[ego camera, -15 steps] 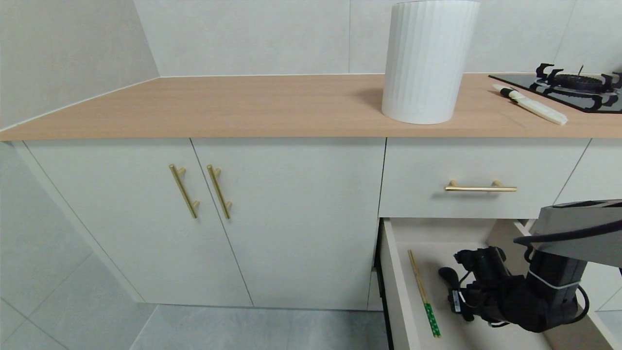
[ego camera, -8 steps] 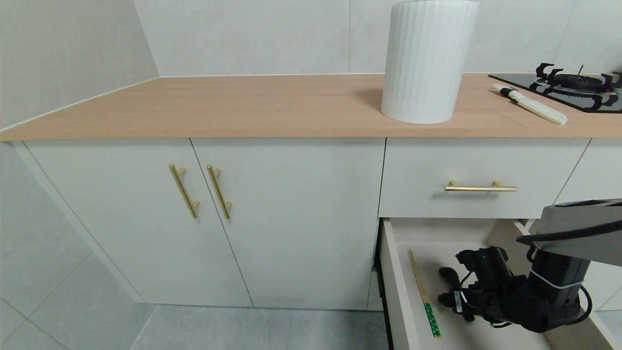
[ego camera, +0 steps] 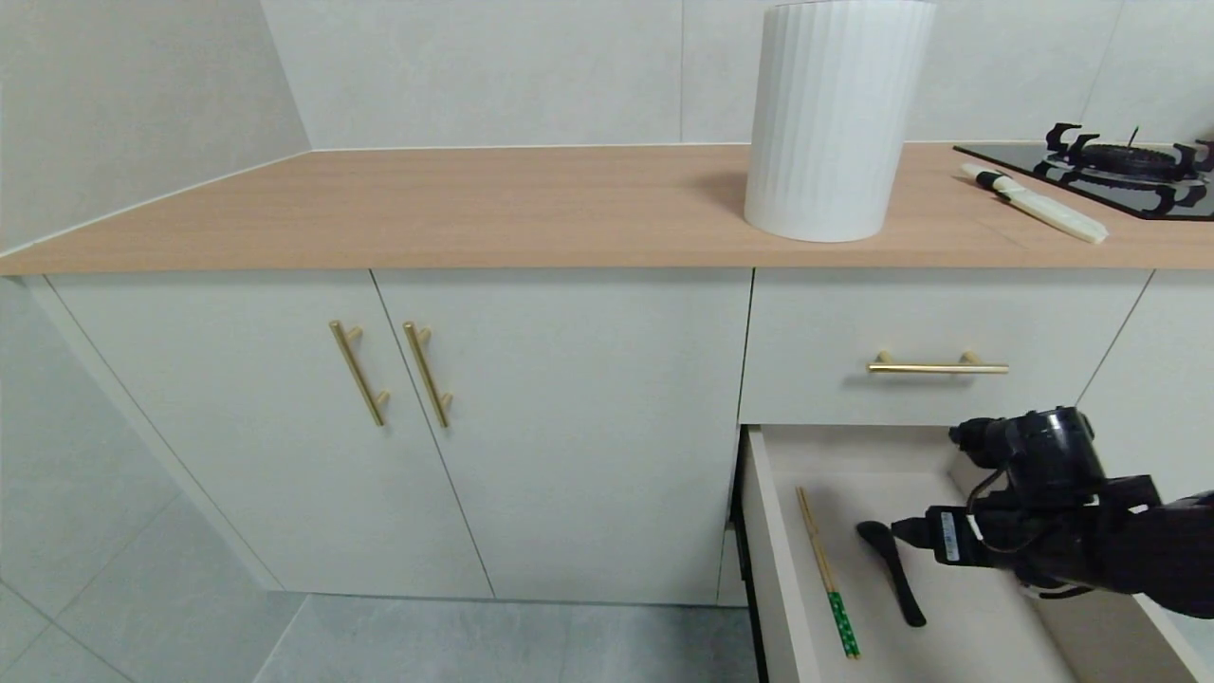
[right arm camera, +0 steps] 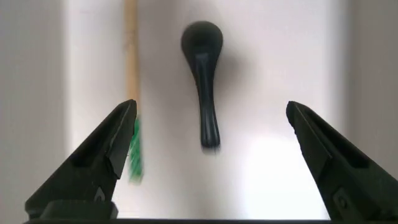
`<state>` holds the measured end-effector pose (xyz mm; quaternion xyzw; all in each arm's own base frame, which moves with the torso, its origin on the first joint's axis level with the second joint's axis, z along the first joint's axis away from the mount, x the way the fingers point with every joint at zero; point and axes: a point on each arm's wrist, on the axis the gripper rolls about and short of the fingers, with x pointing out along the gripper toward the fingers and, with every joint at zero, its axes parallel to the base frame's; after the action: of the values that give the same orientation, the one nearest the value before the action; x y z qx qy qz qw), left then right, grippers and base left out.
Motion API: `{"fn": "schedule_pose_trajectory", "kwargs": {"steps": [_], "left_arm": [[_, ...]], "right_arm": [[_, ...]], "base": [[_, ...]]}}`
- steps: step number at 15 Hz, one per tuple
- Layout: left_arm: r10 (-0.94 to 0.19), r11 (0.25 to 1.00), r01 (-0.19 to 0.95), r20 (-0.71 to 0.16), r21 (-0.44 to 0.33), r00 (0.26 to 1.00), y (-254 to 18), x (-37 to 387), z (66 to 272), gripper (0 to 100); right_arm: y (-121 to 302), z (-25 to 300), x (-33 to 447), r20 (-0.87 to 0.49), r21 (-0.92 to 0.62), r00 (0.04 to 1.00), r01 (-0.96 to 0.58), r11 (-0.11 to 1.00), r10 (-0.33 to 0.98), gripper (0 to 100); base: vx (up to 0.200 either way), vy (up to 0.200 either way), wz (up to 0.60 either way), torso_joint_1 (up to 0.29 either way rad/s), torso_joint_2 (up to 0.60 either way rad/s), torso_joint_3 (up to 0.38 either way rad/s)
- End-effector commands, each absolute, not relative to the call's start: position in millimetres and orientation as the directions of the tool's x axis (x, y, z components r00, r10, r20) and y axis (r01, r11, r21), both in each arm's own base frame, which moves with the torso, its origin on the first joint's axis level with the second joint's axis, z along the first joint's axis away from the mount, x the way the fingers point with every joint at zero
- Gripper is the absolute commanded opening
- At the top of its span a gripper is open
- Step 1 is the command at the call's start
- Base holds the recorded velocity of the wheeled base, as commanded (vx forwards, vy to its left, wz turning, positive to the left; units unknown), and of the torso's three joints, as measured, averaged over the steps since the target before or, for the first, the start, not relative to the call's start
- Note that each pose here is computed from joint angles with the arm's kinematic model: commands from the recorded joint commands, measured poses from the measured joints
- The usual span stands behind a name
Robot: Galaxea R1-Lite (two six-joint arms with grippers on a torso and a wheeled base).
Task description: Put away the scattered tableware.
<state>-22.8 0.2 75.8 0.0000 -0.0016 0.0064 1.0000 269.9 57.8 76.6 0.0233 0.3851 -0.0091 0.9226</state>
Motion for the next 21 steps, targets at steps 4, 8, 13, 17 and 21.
{"fn": "schedule_pose_trajectory", "kwargs": {"steps": [4,8,13,17,21], "left_arm": [[0.014,1.000,-0.014,0.003,0.000,1.000,0.2,-22.8,75.8,100],[0.014,1.000,-0.014,0.003,0.000,1.000,0.2,-22.8,75.8,100],[0.014,1.000,-0.014,0.003,0.000,1.000,0.2,-22.8,75.8,100],[0.014,1.000,-0.014,0.003,0.000,1.000,0.2,-22.8,75.8,100],[0.014,1.000,-0.014,0.003,0.000,1.000,0.2,-22.8,75.8,100]], "right_arm": [[62.9,185.3,195.5,-0.609,0.104,0.778,-0.115,0.988,0.155,100],[70.1,189.4,166.0,-0.705,0.051,0.681,-0.228,0.972,0.197,100],[95.1,166.6,134.7,-0.885,-0.010,0.418,-0.453,0.891,0.202,100],[120.1,134.4,128.6,-0.976,0.022,0.161,-0.588,0.808,0.144,100],[130.6,114.1,145.5,-0.993,0.000,0.097,-0.557,0.830,0.064,100]], "base": [[-0.200,0.000,0.00,0.002,0.00,0.004],[-0.100,0.000,0.00,0.000,0.00,0.002],[0.000,0.000,0.00,0.000,0.00,0.000],[0.000,0.000,0.00,0.000,0.00,0.000],[0.000,0.000,0.00,0.000,0.00,0.000]]}}
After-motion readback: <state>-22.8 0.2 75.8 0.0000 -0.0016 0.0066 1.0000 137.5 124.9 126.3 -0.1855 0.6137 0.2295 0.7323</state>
